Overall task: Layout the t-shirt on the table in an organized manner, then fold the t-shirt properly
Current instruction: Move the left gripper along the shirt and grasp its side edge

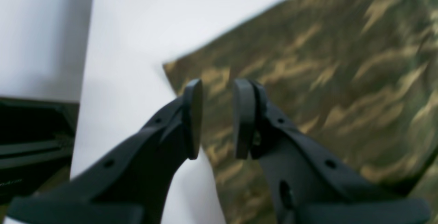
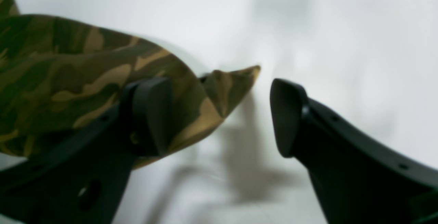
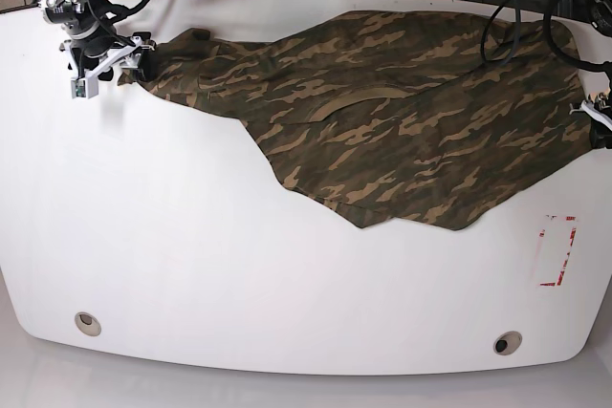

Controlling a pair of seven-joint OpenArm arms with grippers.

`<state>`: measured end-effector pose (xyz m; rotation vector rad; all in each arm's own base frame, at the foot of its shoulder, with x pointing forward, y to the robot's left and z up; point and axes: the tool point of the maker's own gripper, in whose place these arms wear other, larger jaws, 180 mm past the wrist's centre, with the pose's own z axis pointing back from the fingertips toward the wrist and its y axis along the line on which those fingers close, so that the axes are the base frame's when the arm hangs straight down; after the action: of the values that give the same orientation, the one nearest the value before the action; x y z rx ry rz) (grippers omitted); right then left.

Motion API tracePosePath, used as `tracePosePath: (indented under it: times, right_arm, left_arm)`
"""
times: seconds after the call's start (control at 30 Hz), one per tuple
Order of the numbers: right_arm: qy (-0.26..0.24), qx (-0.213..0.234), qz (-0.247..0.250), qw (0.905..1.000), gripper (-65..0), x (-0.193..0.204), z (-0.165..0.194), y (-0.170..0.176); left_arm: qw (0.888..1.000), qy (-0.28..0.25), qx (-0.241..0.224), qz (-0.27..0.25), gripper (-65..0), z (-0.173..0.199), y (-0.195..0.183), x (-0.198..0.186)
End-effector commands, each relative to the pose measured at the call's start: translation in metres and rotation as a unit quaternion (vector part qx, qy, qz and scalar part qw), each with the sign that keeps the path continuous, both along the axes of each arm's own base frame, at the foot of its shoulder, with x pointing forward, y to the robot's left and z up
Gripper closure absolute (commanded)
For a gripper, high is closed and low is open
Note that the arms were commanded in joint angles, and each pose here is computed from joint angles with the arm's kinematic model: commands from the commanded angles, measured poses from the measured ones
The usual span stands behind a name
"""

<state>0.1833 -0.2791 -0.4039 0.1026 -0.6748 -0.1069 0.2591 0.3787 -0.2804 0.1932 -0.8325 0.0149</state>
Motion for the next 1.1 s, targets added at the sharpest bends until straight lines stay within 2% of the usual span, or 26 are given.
tracePosePath:
  times: [0.0,0.37,0.47,0.53,0.57,0.7,0.83,1.07]
  right_arm:
    - [-0.011,0.001,-0.002,0.9999,-42.6,0.003,0.003,-0.004]
    - [0.002,0.017,-0.005,0.9998,-40.9,-0.002,-0.009,0.000]
    - [0.005,0.027,-0.009,0.9996,-32.5,-0.004,-0.013,0.005]
    - [0.006,0.028,-0.009,0.9996,-24.4,-0.004,-0.014,0.006]
    - [0.006,0.029,-0.009,0.9995,-18.2,-0.004,-0.014,0.006]
    - [0.005,0.029,-0.008,0.9995,-1.3,-0.003,-0.014,0.007]
    - [0.005,0.030,-0.004,0.9995,-0.6,-0.002,-0.014,0.010]
    - [0.006,0.030,0.002,0.9995,0.0,0.000,-0.014,0.012]
  left_arm:
    - [0.999,-0.031,0.010,-0.007,-14.6,0.019,0.001,0.016]
    - [0.999,-0.026,-0.034,-0.029,-14.6,0.004,-0.015,0.054]
    - [0.999,-0.016,-0.037,-0.018,-14.6,-0.002,-0.012,0.065]
    - [0.999,-0.010,-0.041,-0.002,-14.6,-0.005,-0.008,0.072]
    - [0.999,-0.006,-0.042,0.006,-14.6,-0.009,-0.006,0.077]
    - [0.999,-0.011,-0.052,0.006,-14.6,-0.018,-0.010,0.096]
    - [0.998,-0.022,-0.066,0.003,-14.7,-0.024,-0.013,0.112]
    - [0.993,-0.004,-0.114,-0.019,-14.7,-0.046,-0.036,0.145]
